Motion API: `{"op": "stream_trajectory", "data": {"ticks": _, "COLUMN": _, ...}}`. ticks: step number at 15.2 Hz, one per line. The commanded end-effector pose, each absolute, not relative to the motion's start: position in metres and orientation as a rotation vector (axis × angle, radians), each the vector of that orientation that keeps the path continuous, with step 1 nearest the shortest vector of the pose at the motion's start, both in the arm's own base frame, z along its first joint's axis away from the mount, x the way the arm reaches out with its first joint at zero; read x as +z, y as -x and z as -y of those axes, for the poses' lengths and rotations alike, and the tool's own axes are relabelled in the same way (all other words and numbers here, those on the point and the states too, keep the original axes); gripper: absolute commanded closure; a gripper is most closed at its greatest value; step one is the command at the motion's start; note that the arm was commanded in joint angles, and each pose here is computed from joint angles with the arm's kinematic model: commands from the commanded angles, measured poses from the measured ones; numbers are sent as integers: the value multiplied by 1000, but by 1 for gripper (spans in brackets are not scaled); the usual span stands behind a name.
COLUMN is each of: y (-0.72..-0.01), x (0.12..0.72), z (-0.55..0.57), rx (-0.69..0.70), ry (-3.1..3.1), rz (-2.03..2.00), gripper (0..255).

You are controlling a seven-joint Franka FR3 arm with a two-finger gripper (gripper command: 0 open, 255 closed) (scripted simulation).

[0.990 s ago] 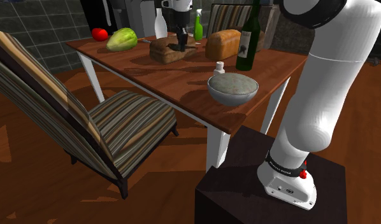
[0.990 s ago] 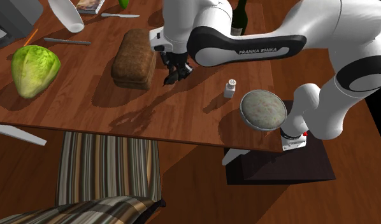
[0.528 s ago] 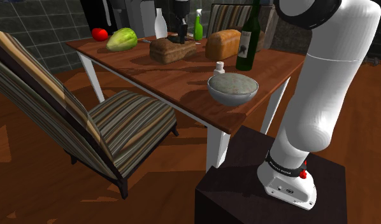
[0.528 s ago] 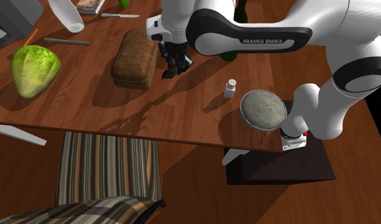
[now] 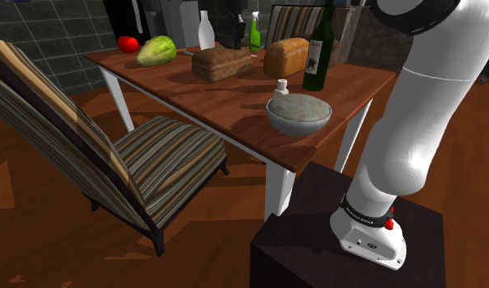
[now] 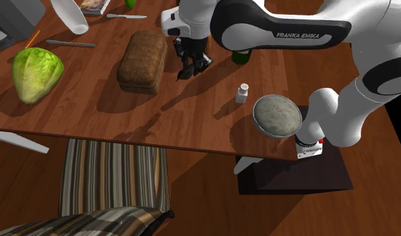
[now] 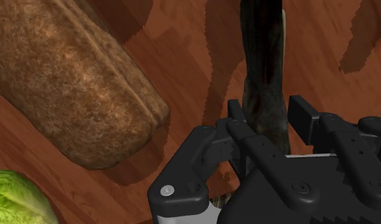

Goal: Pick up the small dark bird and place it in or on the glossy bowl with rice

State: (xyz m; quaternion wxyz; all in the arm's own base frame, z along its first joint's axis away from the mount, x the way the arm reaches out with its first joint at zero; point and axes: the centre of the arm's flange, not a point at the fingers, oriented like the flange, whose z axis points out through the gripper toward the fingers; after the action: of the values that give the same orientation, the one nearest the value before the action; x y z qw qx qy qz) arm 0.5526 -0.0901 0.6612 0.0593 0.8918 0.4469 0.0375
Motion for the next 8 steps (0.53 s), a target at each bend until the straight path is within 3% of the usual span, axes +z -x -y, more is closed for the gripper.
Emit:
{"op": "stream_trajectory", "data": {"ticks": 1, "y": -530, "x": 662, "z": 80, "rx": 114, "ry": -2700, "rz": -1354, "gripper": 255}}
{"op": "stream_trajectory", "data": {"ticks": 8, "y": -444, "x": 662, "z": 45, "rx": 114, "ry": -2700, "rz": -1354, "gripper": 255}}
